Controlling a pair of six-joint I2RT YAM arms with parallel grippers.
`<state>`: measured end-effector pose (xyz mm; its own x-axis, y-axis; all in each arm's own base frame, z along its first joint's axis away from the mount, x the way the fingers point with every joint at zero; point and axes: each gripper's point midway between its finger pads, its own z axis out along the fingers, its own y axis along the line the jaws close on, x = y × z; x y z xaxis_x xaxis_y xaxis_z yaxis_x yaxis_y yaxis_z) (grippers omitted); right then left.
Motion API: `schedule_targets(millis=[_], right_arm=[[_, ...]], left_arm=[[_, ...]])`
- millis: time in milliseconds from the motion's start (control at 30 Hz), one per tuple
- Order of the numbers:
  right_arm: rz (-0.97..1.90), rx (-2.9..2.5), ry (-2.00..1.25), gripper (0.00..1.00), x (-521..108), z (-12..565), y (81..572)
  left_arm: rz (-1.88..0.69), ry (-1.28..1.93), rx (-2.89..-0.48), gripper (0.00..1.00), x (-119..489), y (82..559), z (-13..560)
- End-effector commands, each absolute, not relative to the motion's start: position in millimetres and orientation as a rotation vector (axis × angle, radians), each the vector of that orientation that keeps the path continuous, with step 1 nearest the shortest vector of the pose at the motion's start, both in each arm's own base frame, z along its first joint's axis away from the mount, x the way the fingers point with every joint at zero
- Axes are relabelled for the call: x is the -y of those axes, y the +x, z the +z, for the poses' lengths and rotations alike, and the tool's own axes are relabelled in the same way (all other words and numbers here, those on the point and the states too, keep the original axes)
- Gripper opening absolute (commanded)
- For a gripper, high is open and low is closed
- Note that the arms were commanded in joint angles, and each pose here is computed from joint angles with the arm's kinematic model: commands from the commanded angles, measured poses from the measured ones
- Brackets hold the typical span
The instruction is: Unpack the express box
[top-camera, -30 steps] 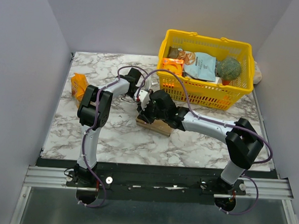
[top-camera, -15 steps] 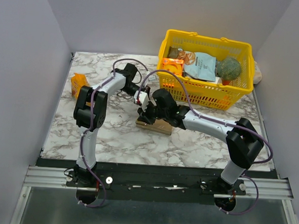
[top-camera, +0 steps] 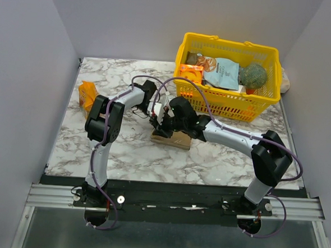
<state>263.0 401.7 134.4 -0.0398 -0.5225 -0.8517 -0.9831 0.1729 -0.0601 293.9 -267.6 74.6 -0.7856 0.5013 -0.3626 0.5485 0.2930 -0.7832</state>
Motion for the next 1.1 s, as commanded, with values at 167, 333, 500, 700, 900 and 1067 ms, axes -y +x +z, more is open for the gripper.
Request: schedule_targets(millis=[167,333,500,700,900,1067], right_arm=[[0.806,-1.59,-1.587,0.0,-388.8,147.5,245.1],[0.795,-1.598,-1.58,0.0,-386.4,146.2,253.3],[0.792,-1.591,-1.54,0.0,-392.1,160.5,262.3],[0.771,-1.601,-1.511,0.01,-397.8,161.3,272.5],[0.807,-1.624,-1.476,0.0,-405.0,162.0,275.0],[0.818,-1.685,-1.424,0.0,-408.3,159.5,278.8]], left_arm=[[-1.353,1.065,-2.601,0.0,251.8,298.3,36.6],[-1.352,1.063,-2.601,0.0,252.2,299.2,37.4],[-1.362,1.061,-2.606,0.0,252.3,297.9,35.6],[-1.365,1.057,-2.607,0.0,253.0,299.0,34.9],[-1.366,1.045,-2.621,0.0,252.4,297.5,33.7],[-1.363,1.037,-2.623,0.0,252.1,296.6,32.3]])
